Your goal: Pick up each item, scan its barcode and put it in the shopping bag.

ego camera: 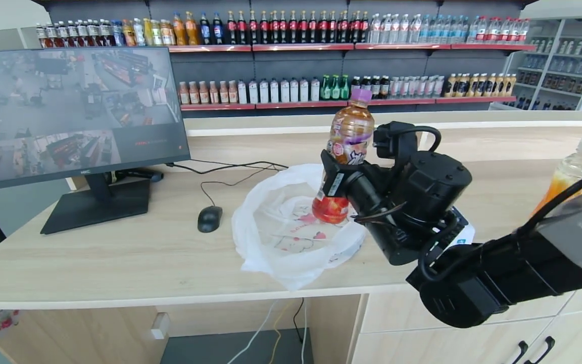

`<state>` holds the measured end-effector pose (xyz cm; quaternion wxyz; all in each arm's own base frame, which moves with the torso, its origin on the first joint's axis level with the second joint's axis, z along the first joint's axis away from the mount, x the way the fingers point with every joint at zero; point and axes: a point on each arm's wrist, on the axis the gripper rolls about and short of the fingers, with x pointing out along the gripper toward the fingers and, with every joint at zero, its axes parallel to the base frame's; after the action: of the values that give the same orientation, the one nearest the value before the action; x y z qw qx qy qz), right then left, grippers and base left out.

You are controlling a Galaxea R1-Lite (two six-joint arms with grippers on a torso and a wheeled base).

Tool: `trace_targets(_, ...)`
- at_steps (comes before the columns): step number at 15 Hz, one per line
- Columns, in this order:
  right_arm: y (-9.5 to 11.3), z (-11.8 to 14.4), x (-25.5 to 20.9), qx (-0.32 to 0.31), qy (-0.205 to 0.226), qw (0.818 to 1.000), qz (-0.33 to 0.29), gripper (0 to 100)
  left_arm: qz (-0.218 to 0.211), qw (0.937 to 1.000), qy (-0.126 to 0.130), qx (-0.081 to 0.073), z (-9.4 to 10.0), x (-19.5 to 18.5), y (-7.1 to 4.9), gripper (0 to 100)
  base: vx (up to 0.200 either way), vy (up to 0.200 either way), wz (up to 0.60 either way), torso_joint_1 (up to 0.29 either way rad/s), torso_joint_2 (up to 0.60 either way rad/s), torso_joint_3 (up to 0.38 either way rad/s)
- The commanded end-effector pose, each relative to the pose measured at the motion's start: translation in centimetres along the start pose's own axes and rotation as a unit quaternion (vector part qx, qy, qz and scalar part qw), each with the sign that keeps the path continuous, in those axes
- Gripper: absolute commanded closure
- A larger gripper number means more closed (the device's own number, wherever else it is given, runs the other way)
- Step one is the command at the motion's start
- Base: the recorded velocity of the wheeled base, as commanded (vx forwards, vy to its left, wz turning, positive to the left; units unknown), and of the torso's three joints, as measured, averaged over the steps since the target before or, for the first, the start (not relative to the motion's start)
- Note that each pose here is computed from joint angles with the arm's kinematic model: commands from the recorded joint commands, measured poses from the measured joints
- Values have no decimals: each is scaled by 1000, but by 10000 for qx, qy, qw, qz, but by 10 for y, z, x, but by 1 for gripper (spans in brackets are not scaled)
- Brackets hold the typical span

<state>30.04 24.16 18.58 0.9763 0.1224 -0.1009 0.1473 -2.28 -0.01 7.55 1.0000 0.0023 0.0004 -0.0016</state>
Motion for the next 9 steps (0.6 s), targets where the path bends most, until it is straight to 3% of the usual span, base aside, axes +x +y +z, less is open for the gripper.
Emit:
trace_targets(1,6,-23,11,-84,106,9999,37,100,1,10000,3,0,0,0,0,0,0,0,0,0,0,0)
trace_targets(9,9,-61,26,-418,-28,9987,281,100,1,10000,3,-16,0,0,0,0,0,0,0,0,0,0)
